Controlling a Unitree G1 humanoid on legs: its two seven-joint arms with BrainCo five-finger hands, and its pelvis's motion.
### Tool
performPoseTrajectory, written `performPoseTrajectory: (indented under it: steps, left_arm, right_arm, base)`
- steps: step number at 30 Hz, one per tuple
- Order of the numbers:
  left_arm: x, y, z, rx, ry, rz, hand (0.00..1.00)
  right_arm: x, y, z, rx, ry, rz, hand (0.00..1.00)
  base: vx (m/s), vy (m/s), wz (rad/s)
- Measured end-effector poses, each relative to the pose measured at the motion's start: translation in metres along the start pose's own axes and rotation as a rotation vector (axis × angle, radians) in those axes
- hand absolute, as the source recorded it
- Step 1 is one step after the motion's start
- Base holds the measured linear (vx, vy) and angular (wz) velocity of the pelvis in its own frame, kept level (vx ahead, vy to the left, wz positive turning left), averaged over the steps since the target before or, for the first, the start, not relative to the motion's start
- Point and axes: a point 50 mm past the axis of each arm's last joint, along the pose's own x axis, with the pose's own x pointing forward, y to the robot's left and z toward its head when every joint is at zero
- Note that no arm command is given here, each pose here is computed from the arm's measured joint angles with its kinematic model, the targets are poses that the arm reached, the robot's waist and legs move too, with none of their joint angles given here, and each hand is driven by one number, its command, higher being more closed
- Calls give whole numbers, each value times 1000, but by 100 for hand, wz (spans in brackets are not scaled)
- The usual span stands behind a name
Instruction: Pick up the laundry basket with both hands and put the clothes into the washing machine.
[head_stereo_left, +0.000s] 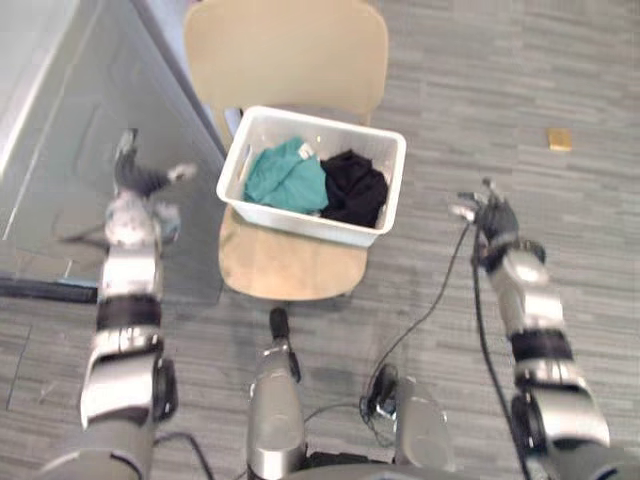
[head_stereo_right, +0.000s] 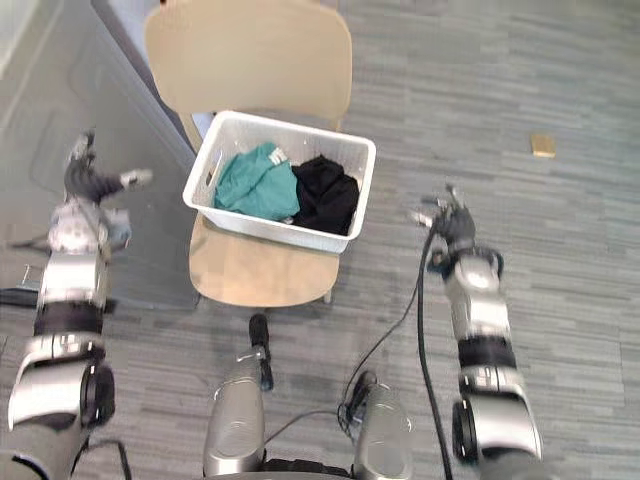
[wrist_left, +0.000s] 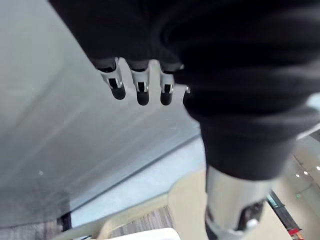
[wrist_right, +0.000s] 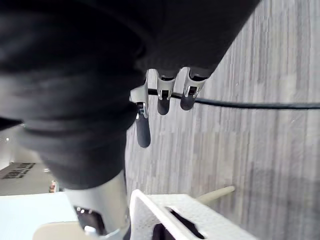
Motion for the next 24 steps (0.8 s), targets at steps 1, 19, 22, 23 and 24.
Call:
performPoseTrajectory:
  steps: [1,19,22,23,24]
  left_arm:
    - [-6,3,-10,14,24,2,0]
    - [-215,-143,-168,-181,771,-423,0]
    - [-231,-164,-165,-153,782,-533,0]
    - [-234,-167,-165,-139,778,-560,0]
    - [-237,-169,-165,-133,781,-575,0]
  right_arm:
    - [-7,-3,-14,3,40,-9,0]
    - [-180,-7,-223,142,880,-225,0]
    - [-192,1,-235,150,958,-233,0]
    - [-188,5,-235,138,968,-220,0]
    - [-185,9,-236,123,977,-203,0]
  base:
    - [102,-99,20]
    - [-5,-88,90]
    - [67,213,159]
    - [83,293,163]
    - [92,297,158]
